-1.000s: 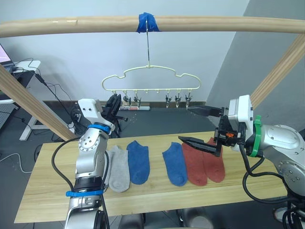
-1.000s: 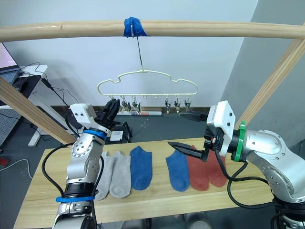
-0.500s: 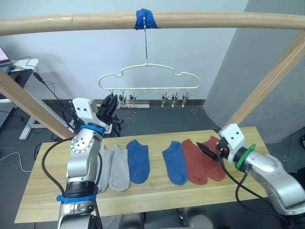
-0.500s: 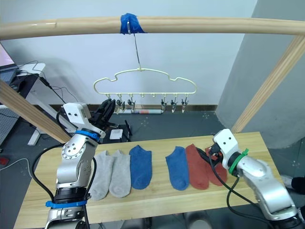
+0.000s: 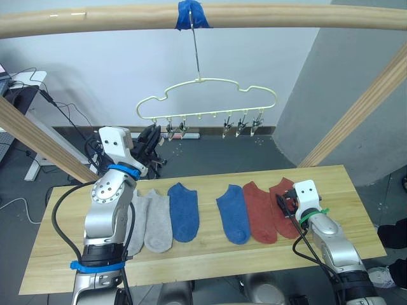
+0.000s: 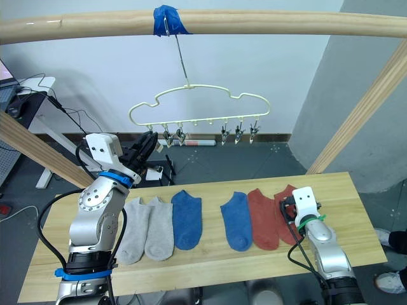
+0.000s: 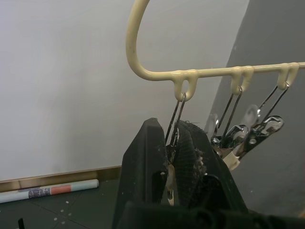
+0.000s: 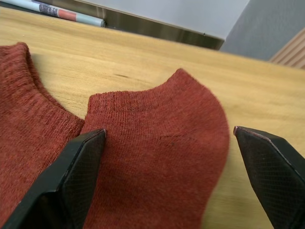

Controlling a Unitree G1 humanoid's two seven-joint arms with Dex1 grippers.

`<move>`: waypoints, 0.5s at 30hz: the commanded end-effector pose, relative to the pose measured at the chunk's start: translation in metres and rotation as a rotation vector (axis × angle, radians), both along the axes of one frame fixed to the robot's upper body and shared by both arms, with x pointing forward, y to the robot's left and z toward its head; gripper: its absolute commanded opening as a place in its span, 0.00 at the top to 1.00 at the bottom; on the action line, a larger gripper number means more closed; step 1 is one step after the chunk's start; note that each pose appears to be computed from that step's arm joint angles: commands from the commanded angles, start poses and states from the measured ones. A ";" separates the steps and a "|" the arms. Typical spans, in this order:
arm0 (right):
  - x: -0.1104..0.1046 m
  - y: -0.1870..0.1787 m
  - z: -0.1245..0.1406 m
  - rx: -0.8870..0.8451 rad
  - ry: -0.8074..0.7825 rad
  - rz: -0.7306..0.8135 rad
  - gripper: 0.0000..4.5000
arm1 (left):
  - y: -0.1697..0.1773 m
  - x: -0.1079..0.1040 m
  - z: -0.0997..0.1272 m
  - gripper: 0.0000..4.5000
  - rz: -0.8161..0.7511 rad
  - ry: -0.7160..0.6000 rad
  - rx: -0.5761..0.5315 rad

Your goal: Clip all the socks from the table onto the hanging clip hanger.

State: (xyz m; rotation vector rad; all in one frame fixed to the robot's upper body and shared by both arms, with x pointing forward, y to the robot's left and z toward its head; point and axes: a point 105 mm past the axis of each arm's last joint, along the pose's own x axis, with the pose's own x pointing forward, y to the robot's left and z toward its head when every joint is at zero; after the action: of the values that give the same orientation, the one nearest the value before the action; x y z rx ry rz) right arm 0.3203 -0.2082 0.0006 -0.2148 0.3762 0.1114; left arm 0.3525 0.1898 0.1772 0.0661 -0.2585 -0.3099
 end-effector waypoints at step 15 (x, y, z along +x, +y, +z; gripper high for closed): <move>-0.018 0.003 -0.036 0.149 0.159 -0.076 0.62 | 0.005 -0.005 0.013 0.96 -0.013 -0.029 -0.006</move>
State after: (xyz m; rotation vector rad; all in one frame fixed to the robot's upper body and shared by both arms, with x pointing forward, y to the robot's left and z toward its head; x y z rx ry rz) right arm 0.3172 -0.1992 -0.0129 -0.0541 0.4346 0.1034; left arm 0.3525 0.1924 0.1766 0.0575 -0.2444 -0.3146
